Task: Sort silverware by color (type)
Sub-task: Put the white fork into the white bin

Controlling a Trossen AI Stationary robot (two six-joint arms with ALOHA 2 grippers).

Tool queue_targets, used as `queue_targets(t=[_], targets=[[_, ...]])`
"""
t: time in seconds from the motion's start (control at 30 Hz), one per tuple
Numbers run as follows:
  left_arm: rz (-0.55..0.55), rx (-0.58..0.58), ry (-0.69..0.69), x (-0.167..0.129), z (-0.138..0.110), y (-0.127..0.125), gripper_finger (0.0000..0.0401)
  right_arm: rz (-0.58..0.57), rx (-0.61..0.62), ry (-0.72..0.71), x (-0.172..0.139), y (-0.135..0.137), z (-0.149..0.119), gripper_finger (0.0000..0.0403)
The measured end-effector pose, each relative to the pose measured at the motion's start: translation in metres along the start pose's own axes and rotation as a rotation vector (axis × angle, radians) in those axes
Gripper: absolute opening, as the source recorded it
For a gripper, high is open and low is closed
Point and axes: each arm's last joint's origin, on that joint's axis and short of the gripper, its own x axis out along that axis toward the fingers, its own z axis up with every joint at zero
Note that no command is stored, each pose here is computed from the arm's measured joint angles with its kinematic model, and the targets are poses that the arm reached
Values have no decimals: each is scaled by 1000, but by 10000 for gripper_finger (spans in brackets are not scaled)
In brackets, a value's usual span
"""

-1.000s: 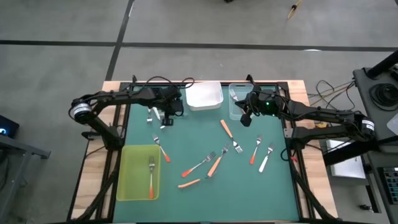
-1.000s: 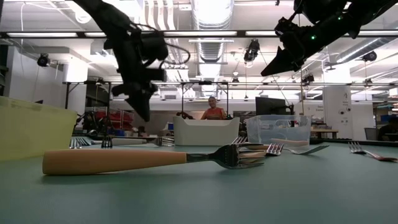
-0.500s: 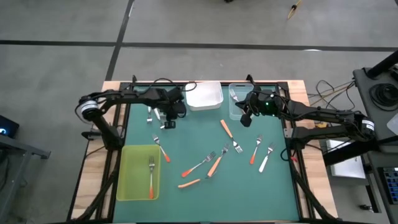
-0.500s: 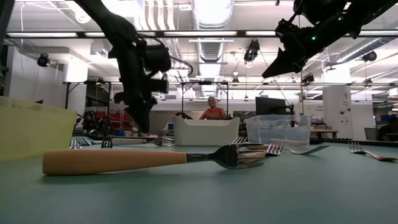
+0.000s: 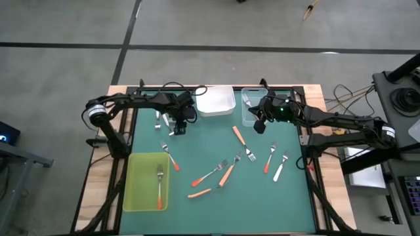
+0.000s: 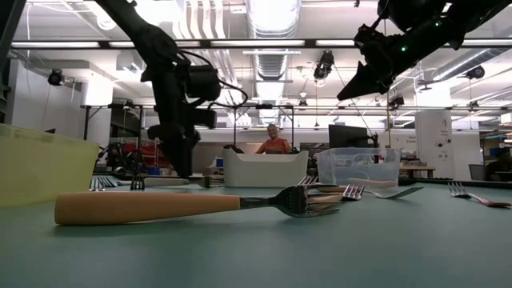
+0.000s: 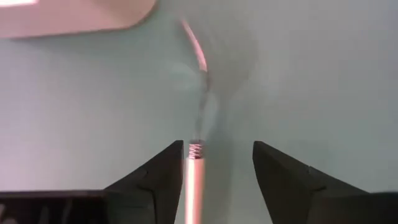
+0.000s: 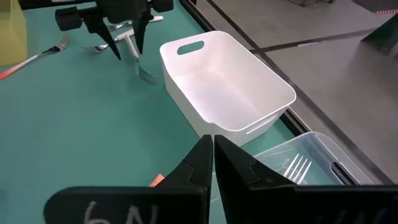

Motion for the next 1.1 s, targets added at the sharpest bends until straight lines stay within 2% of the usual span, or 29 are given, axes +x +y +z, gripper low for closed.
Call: queue_targets(t=[0.17, 0.57, 0.73, 0.83, 0.97, 1.1], targets=[[20, -21, 15, 3, -4, 8, 180, 0, 1, 0, 0, 0, 0, 9], [-156, -77, 6, 15, -5, -4, 140, 0, 0, 0, 0, 0, 0, 9], [-177, -86, 32, 16, -4, -12, 125, 0, 2, 0, 0, 0, 0, 9], [-177, -85, 39, 16, -2, -17, 119, 0, 2, 0, 0, 0, 0, 9], [-105, -84, 67, 16, 0, -20, 108, 0, 2, 0, 0, 0, 0, 9], [-79, -70, 79, 17, 0, -23, 81, 0, 2, 0, 0, 0, 0, 9]])
